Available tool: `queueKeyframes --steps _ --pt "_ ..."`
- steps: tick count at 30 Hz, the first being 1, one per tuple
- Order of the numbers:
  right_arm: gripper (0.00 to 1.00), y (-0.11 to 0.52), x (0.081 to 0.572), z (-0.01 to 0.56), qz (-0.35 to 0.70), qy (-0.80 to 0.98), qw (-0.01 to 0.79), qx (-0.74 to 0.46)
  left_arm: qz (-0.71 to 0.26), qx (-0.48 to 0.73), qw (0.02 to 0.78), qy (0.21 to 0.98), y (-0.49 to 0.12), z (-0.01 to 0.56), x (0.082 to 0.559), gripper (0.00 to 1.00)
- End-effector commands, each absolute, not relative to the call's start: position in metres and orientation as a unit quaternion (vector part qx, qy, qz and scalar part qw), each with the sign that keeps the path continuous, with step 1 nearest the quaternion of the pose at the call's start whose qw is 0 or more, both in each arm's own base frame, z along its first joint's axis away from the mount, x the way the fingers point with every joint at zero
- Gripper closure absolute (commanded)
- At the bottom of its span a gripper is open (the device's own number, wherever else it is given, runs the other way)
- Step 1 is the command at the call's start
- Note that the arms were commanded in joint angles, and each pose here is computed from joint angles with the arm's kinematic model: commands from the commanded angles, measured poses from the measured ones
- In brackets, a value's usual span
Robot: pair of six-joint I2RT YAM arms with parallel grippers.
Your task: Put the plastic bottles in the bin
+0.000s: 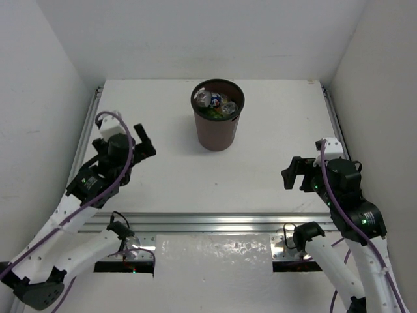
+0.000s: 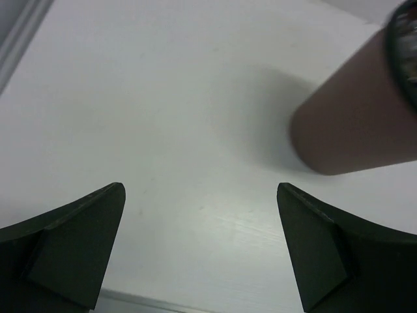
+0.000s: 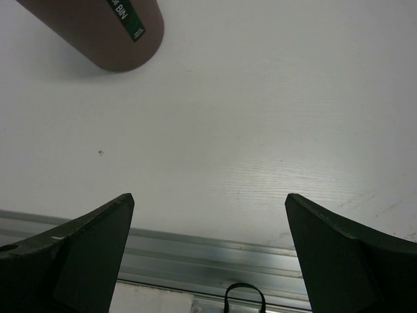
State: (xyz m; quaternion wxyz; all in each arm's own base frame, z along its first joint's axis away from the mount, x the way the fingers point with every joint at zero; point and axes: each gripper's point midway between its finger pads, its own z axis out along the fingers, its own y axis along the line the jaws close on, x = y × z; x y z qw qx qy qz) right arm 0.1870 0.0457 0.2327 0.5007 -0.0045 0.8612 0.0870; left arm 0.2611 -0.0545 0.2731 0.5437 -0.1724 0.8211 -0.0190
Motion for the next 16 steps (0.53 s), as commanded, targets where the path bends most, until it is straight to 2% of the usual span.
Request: queueKeyframes --steps 1,7,16 --pt "0.01 0.032 0.182 0.229 0.051 0.865 0.500 -0.001 0.066 -0.219 0.533 0.815 -0.014 0.238 0.237 0.00" --pt "0.01 0.026 0.179 0.212 0.033 0.865 0.500 -0.010 0.033 -0.264 0.582 0.768 0.005 0.259 0.218 0.00" --pt "0.01 0.028 0.181 0.211 0.040 0.861 0.506 -0.011 0.025 -0.258 0.578 0.774 0.000 0.255 0.219 0.00"
